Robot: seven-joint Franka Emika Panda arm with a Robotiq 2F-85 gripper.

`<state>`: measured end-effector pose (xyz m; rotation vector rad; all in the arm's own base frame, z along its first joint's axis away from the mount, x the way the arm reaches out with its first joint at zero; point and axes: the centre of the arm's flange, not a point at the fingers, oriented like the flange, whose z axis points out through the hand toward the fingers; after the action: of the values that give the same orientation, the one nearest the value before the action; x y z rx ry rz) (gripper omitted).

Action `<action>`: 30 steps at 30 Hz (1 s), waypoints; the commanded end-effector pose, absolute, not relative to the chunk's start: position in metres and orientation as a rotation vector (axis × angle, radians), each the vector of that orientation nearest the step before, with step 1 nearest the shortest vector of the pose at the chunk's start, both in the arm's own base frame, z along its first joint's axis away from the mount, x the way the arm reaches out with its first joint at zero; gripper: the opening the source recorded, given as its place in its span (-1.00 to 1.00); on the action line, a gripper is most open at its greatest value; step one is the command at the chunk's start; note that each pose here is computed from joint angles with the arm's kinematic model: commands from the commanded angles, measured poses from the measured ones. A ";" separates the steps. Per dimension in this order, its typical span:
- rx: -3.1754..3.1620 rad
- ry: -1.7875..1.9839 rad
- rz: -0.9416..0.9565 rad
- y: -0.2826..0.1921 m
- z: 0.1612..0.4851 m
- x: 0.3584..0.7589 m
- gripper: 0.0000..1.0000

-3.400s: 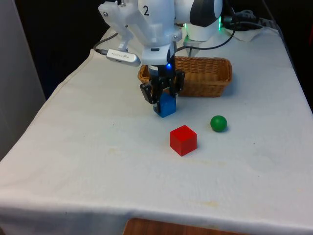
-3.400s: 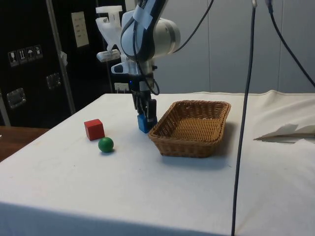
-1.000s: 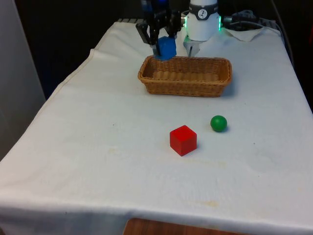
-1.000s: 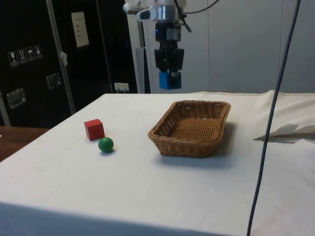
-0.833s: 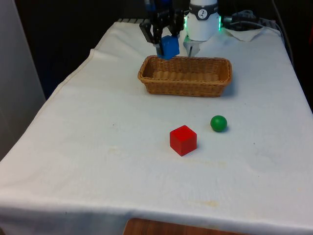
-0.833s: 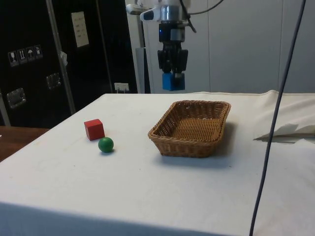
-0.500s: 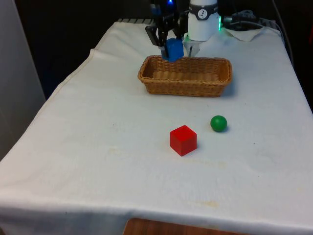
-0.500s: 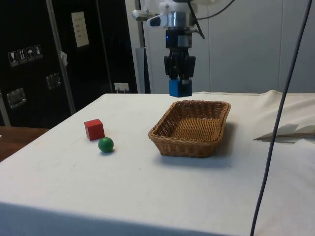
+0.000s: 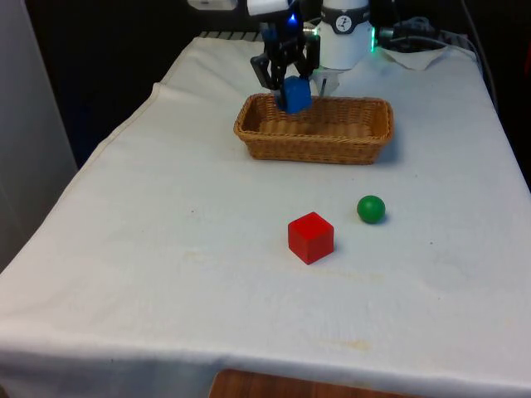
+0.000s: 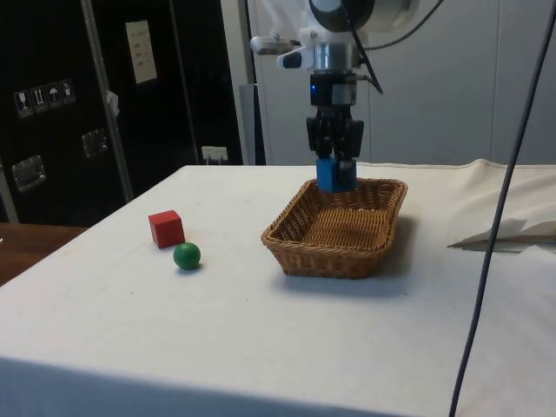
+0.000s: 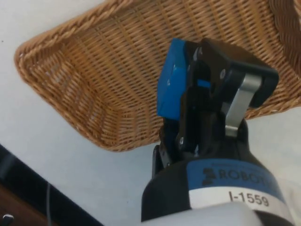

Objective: Place all non-red objects into the basket.

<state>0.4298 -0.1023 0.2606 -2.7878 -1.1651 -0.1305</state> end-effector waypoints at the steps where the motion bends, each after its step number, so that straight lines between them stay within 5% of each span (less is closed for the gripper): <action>1: -2.806 -1.174 -0.136 -0.103 0.255 0.428 -0.95; 17: -2.830 -1.182 -0.094 -0.100 0.222 0.425 -0.95; 20: -2.830 -1.182 -0.094 -0.100 0.222 0.425 -0.79; 24: -2.830 -1.182 -0.090 -0.100 0.222 0.425 -0.07; 25: -2.829 -1.182 -0.089 -0.100 0.221 0.425 0.32; 28: -2.829 -1.183 -0.087 -0.100 0.221 0.425 0.90; 30: -2.829 -1.183 -0.087 -0.100 0.221 0.425 0.99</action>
<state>0.4247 -0.1003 0.2203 -2.8298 -1.1821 -0.0785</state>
